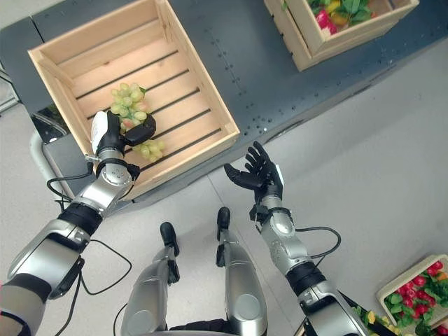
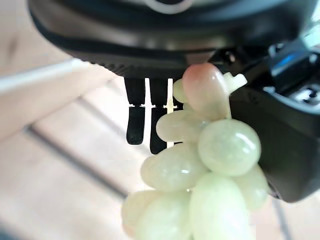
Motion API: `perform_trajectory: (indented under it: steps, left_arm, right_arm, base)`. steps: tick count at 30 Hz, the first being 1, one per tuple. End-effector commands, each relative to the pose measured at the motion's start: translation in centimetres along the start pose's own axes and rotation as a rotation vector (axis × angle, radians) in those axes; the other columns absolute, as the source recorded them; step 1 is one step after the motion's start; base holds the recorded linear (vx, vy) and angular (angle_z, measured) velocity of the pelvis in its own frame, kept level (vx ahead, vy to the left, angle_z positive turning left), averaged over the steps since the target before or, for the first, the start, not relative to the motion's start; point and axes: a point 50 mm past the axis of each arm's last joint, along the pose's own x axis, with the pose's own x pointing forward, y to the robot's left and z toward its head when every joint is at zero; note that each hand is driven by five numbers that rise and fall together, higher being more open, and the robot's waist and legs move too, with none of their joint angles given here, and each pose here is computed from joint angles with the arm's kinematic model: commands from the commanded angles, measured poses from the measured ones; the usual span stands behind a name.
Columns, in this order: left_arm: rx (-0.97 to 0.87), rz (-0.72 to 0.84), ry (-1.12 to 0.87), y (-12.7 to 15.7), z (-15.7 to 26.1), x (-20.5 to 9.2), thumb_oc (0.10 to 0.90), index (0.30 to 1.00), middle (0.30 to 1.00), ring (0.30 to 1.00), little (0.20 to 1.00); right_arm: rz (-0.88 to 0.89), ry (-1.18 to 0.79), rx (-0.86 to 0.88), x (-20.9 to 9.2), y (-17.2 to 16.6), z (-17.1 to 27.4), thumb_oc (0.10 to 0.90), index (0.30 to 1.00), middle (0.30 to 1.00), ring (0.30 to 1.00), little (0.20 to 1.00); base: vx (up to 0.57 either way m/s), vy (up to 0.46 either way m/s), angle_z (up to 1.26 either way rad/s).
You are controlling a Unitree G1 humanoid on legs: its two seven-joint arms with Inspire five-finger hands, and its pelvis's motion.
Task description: Pick up the fruits from the basket on one side to the basket on the other side
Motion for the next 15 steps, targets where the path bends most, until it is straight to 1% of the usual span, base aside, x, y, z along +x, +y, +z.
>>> perform_trajectory:
  steps: [1,3,5,9,12,15]
  left_arm:
    - [0.098,0.205,-0.413,5.1,6.6,1.3,0.4,0.3,0.3,0.3,0.3]
    - [0.166,0.202,-0.459,5.5,6.5,1.0,0.4,0.3,0.3,0.3,0.3]
    - [0.273,0.192,-0.521,6.0,6.5,0.5,0.4,0.3,0.3,0.3,0.3]
    - [0.347,0.189,-0.597,6.3,6.6,-0.4,0.4,0.3,0.3,0.3,0.3]
    - [0.399,0.181,-0.669,6.1,7.0,-1.2,0.4,0.3,0.3,0.3,0.3]
    - [0.44,0.154,-0.732,5.4,7.1,-2.1,0.4,0.3,0.3,0.3,0.3]
  right_arm:
    - [0.103,-0.308,0.04,-0.4,0.1,5.9,0.8,0.9,0.9,0.9,0.9]
    - [0.121,-0.307,0.036,-0.7,-0.1,5.7,0.8,0.9,0.9,0.9,0.9]
    - [0.148,-0.283,0.02,-1.4,-0.4,5.0,0.8,0.9,0.9,0.9,0.9]
    - [0.181,-0.234,0.048,-2.1,-0.7,3.9,0.8,0.9,0.9,0.9,0.9]
    - [0.232,-0.169,0.15,-2.8,-0.5,2.6,0.8,0.9,0.9,0.9,0.9]
    - [0.327,-0.082,0.295,-3.5,0.3,1.0,0.8,0.9,0.9,0.9,0.9]
  base:
    - [0.07,0.044,-0.04]
    - [0.07,0.044,-0.02]
    - [0.1,0.058,0.03]
    - [0.09,0.031,0.03]
    - [0.09,-0.009,0.12]
    - [0.09,-0.027,0.05]
